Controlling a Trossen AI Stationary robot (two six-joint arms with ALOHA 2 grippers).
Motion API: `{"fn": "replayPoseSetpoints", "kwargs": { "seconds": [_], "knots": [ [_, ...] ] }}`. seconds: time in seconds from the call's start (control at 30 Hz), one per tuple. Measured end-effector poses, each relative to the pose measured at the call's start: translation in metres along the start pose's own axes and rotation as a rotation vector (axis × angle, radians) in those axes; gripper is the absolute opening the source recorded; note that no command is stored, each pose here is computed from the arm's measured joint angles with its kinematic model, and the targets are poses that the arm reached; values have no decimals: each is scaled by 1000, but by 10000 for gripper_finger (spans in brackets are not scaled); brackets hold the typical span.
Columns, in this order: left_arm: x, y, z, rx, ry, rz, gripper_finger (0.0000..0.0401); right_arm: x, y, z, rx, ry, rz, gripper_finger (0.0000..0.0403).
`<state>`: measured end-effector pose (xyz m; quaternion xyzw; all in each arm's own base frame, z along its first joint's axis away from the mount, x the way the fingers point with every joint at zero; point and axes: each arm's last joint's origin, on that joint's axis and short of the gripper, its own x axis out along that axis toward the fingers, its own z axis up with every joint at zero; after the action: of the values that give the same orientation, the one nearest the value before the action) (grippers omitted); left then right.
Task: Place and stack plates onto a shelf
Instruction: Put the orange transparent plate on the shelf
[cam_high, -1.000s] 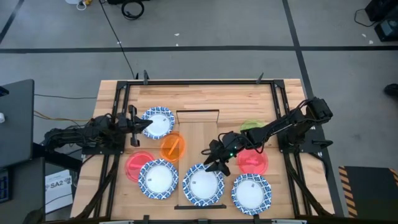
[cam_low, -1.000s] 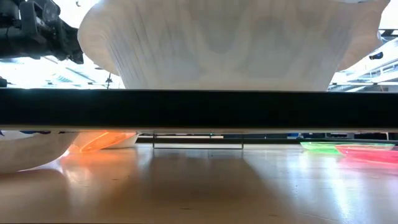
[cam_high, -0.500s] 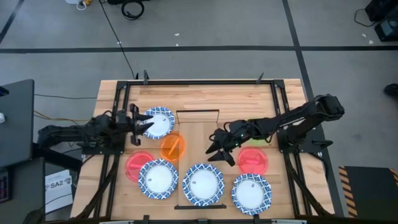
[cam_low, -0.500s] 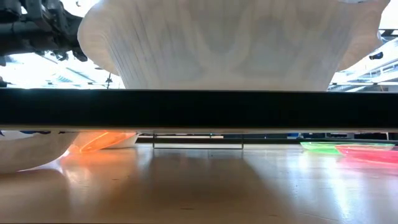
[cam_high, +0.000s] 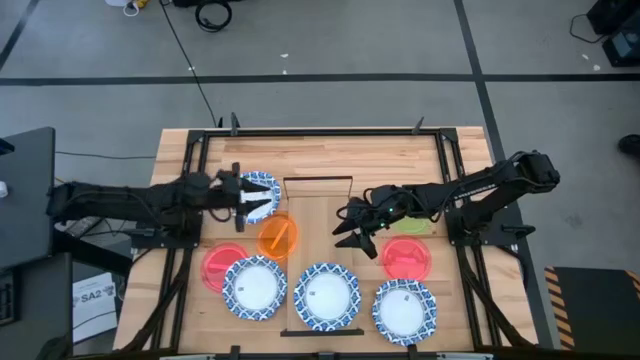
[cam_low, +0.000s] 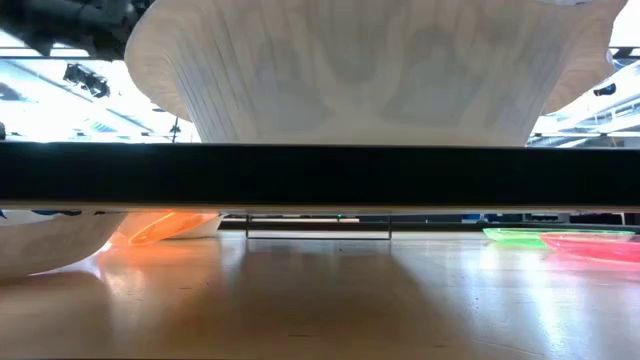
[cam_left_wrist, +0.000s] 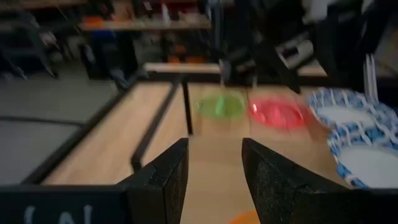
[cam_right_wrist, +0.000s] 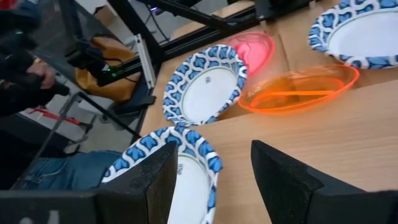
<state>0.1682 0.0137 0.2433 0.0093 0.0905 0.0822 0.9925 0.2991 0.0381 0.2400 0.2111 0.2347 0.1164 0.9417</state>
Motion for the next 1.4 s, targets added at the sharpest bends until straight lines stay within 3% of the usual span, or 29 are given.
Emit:
{"fn": "replayPoseSetpoints", "kwargs": {
  "seconds": [0.27, 0.53, 0.83, 1.03, 1.4],
  "knots": [
    [39, -8, 26, 133, 144, -168, 155, -1, -5, 1, 8, 2, -17, 210],
    [76, -15, 32, 222, 221, -313, 155, -1, -5, 1, 9, 6, -18, 210],
    [100, -19, 11, 357, 469, -401, 155, -1, -5, -1, 14, 23, -25, 210],
    [109, -17, -4, 440, 554, -413, 155, -1, -6, -2, 16, 33, -29, 210],
    [123, -2, -28, 445, 674, -368, 155, -1, -7, -4, 21, 51, -37, 210]
  ]
}}
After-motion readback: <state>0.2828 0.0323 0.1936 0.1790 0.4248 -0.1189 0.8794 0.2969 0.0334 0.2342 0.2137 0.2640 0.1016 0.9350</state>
